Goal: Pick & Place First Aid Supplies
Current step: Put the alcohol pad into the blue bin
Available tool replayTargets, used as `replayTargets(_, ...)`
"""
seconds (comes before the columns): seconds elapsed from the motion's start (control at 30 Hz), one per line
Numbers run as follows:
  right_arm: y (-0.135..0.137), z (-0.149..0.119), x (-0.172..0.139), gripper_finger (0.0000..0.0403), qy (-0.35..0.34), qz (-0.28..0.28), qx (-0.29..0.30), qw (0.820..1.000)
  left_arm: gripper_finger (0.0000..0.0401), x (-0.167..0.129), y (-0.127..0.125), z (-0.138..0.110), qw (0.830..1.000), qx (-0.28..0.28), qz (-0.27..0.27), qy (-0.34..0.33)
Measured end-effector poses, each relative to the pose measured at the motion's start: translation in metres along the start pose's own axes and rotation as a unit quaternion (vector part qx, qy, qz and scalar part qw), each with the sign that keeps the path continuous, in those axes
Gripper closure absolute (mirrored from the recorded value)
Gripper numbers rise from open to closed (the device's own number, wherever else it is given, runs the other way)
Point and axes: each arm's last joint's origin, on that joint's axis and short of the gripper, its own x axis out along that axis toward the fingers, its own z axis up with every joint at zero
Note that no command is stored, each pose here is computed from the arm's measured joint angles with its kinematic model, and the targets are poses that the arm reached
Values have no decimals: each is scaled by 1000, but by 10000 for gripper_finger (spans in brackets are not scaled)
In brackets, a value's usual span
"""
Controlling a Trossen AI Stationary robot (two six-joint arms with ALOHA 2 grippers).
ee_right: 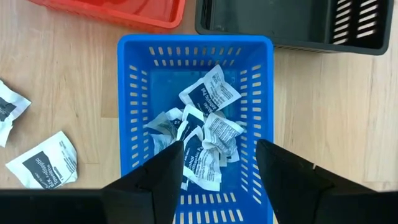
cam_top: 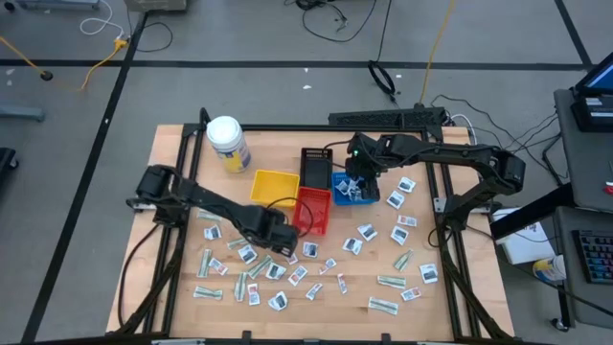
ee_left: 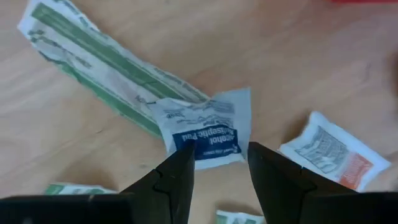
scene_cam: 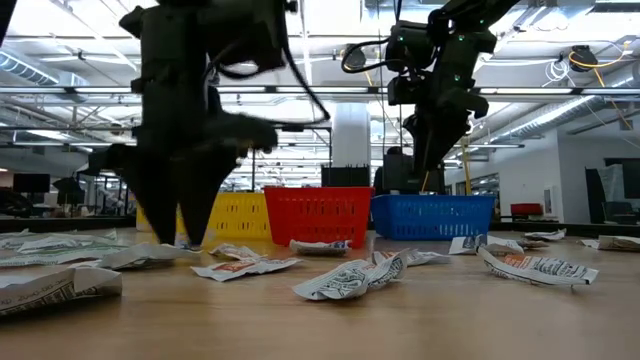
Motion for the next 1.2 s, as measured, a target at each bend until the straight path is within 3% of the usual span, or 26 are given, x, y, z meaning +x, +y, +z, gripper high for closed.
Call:
replayTargets(0.2,0,0,0,208,0,-1,-2,1000,248,10,-2,-4,1000,9,11,15)
replayTargets(0.3,0,1,0,210,-4,-3,-6,1000,280,10,-2,-5,1000,11,14,15)
replayTargets(0.47,-1,3,0,215,-13,-8,-14,1000,381,11,-1,-5,999,23,14,27)
replayTargets(0.7,-2,4,-1,214,-23,-12,-15,1000,397,-1,0,-8,999,30,-3,33)
replayTargets(0.97,-2,5,-1,218,-25,-13,-13,1000,400,-75,24,-8,996,13,-50,-69)
replayTargets(1.2,-3,7,-1,218,-36,-16,-11,999,400,-133,46,-10,973,64,-121,-186)
